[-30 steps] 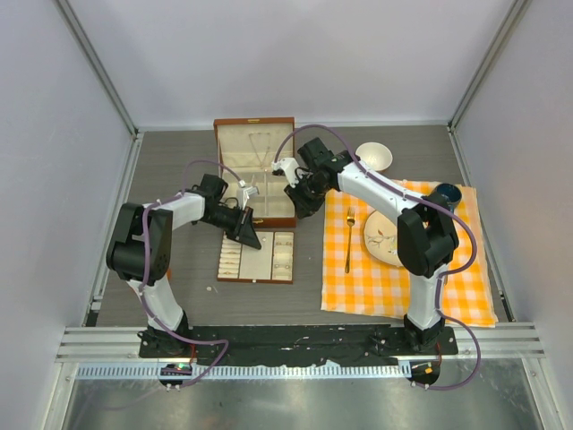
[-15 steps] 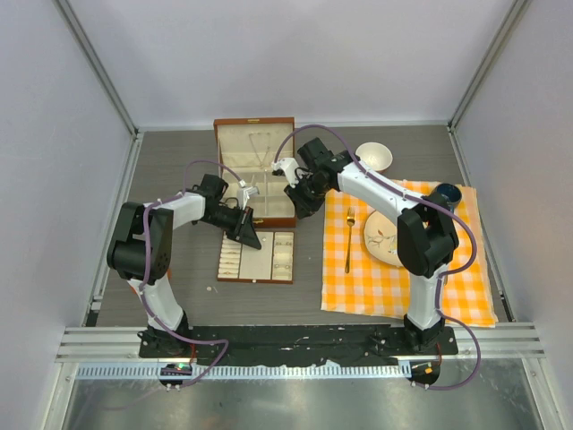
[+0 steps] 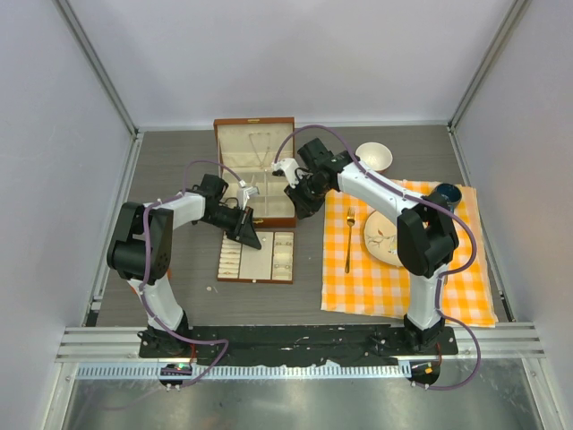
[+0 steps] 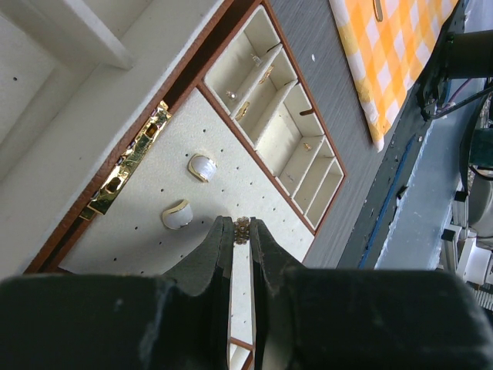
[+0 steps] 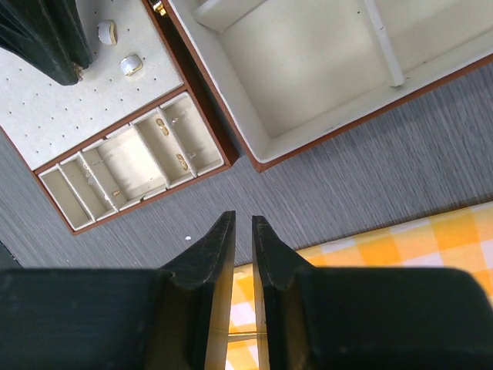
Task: Organize the mixed jewelry
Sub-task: Place the jewelry in the compartment layer.
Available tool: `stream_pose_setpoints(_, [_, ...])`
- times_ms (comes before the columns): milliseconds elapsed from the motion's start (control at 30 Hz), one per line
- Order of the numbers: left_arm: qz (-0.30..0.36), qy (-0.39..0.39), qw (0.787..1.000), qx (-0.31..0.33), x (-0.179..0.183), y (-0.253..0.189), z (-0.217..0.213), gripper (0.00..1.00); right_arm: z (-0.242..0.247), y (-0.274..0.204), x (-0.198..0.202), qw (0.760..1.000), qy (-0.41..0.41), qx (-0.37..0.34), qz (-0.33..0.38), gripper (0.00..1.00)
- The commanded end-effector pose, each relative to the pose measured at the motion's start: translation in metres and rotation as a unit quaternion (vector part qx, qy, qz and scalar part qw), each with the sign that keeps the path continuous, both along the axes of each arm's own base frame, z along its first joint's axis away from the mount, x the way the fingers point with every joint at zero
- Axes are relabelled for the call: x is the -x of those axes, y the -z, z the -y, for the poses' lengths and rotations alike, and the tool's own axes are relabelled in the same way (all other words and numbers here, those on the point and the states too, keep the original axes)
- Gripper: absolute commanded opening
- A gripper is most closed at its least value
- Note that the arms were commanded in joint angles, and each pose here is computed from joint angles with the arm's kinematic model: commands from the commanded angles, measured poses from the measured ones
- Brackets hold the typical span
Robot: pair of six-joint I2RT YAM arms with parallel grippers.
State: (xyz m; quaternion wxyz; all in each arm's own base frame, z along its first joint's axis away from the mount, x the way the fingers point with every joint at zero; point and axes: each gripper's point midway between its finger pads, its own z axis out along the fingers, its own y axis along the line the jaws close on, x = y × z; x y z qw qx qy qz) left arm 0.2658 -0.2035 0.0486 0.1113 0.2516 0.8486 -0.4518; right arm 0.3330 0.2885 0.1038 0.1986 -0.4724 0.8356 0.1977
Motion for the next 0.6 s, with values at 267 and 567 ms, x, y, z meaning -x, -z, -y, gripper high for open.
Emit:
stream_pose_setpoints(267, [0.025, 0.012, 1.000, 0.008, -0.0022, -0.0095, 0.0017, 0.00, -0.0064, -0.0097, -0.0021, 1.000, -0.007, -0.014, 0.017, 0.20])
stream_pose_setpoints(567, [0.024, 0.013, 1.000, 0.007, -0.0017, -0.0089, 0.0015, 0.00, -0.0068, -0.0080, -0.0008, 1.000, -0.009, -0.012, 0.015, 0.20])
